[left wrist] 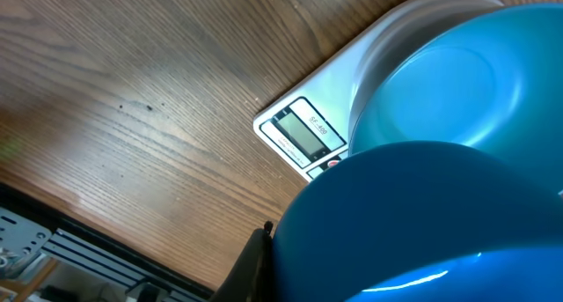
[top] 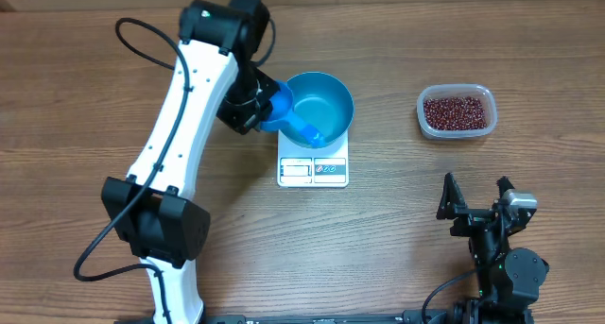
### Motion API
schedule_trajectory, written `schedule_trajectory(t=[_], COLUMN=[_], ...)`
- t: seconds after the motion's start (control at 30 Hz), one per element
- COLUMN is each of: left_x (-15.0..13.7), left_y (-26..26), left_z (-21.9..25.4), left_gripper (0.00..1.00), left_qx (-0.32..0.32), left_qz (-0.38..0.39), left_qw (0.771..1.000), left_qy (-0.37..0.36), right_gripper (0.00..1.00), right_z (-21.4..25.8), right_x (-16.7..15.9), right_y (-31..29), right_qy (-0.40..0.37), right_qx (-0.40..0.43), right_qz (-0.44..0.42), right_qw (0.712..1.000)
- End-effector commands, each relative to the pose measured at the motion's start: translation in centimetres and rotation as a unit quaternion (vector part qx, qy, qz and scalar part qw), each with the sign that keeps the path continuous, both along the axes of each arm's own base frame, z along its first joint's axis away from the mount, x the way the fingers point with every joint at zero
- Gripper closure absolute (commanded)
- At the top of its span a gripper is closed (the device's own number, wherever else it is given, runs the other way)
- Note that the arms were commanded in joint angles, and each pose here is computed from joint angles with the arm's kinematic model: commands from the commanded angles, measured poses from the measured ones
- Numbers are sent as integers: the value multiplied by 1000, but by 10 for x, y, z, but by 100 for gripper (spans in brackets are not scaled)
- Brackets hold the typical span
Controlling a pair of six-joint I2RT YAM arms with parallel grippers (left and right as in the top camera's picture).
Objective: Scoop item into bowl and weigh 150g on scale
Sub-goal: 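Lift the blue scoop with the left gripper and carry it over the bowl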
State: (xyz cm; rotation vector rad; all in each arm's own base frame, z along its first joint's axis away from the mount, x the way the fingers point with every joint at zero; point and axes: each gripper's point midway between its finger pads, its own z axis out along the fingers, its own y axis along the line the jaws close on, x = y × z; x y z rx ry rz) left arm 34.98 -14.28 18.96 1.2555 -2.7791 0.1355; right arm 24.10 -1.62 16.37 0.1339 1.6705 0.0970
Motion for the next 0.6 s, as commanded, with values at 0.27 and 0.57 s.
schedule_trajectory(t=[0.27, 0.57], left_x=[3, 5], left_y=[-18, -19], left_z=[5, 5], left_gripper=[96, 96], left_qx=[21, 19], left_qz=[-3, -6], left_qw=[999, 999], left_qy=[-32, -36], right_gripper=[0, 0], right_z=[4, 19], right_x=[0, -1], right_y=[1, 22], right_qy=[-10, -39], right_qx=[-2, 13], right_qz=[3, 63], right_qw=[1000, 997])
